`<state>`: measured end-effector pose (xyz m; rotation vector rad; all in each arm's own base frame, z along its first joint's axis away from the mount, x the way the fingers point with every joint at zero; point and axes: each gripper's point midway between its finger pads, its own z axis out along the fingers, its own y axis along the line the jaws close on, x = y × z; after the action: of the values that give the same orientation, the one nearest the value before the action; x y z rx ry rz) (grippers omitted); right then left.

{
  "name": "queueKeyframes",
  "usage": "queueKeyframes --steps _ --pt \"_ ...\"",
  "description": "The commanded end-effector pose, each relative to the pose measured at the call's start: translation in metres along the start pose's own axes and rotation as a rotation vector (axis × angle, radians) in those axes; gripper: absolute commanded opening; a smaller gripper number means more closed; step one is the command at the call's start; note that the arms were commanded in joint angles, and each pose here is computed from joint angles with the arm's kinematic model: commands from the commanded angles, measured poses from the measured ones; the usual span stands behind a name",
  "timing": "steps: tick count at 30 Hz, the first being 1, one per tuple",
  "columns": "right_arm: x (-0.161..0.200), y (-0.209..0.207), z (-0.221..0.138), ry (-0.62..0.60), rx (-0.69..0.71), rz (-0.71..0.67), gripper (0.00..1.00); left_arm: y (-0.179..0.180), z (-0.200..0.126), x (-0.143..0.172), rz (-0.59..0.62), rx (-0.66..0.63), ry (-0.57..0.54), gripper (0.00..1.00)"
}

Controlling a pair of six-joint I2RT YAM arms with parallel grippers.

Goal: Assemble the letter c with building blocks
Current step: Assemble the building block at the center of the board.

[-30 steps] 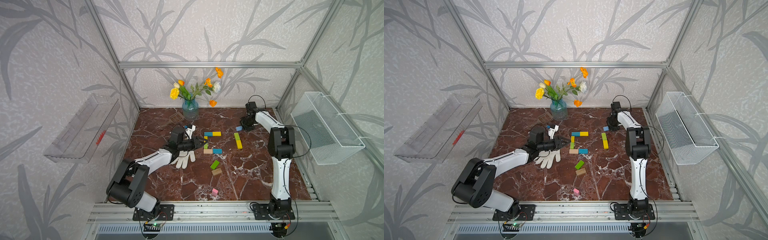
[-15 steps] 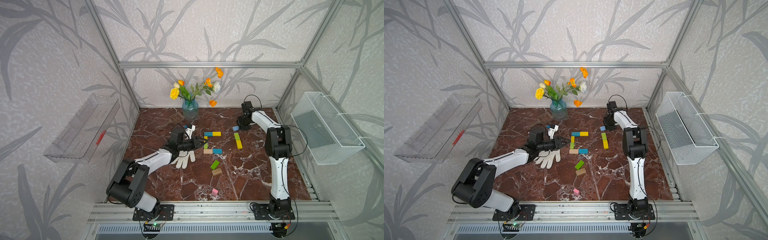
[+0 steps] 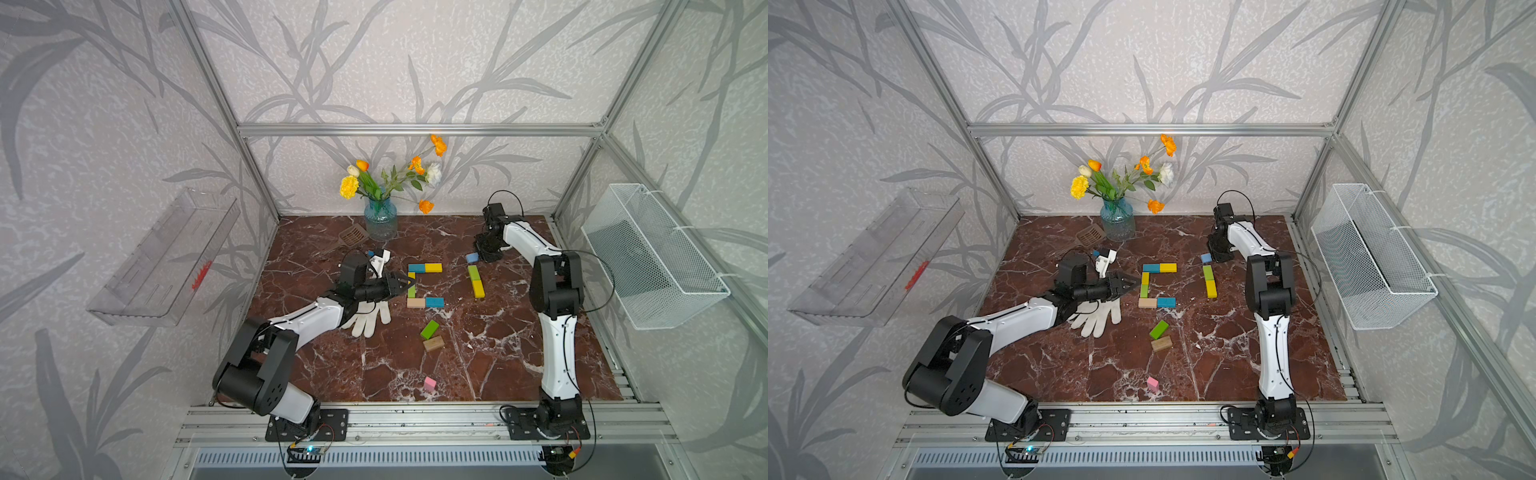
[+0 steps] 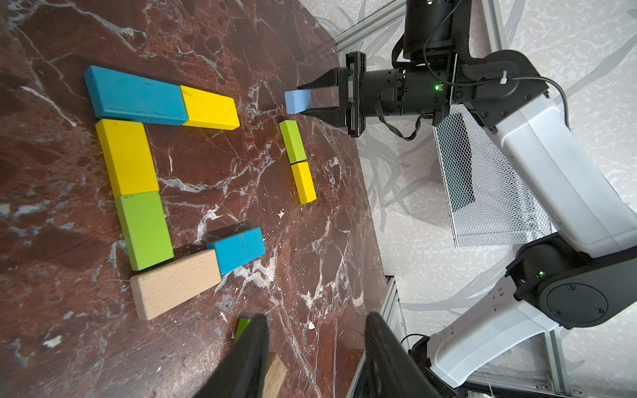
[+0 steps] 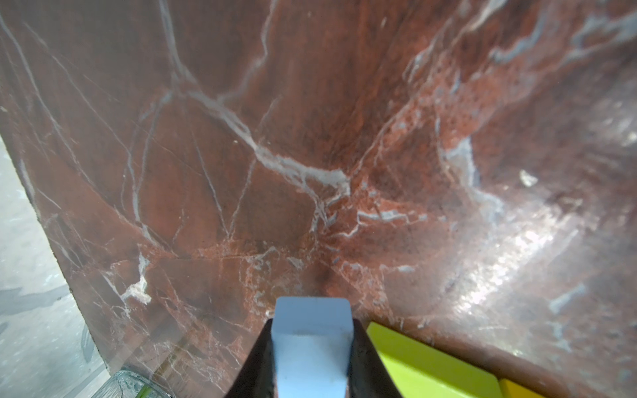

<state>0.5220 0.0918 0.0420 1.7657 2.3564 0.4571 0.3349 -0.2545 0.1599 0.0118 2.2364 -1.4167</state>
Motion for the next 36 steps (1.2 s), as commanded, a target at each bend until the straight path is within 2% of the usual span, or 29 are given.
queueKeyframes --steps 1,36 --pt "-0.0021 -0.0116 0.0108 -0.012 0.041 0.009 0.29 -0.0034 -0.0015 -0.0014 0.007 0.024 -0.003 0.47" --pt "-0.0023 -0.0186 0.0166 -0.013 0.065 0.008 0.36 -0.0024 -0.0013 -0.002 0.004 0.022 -0.004 0.47"
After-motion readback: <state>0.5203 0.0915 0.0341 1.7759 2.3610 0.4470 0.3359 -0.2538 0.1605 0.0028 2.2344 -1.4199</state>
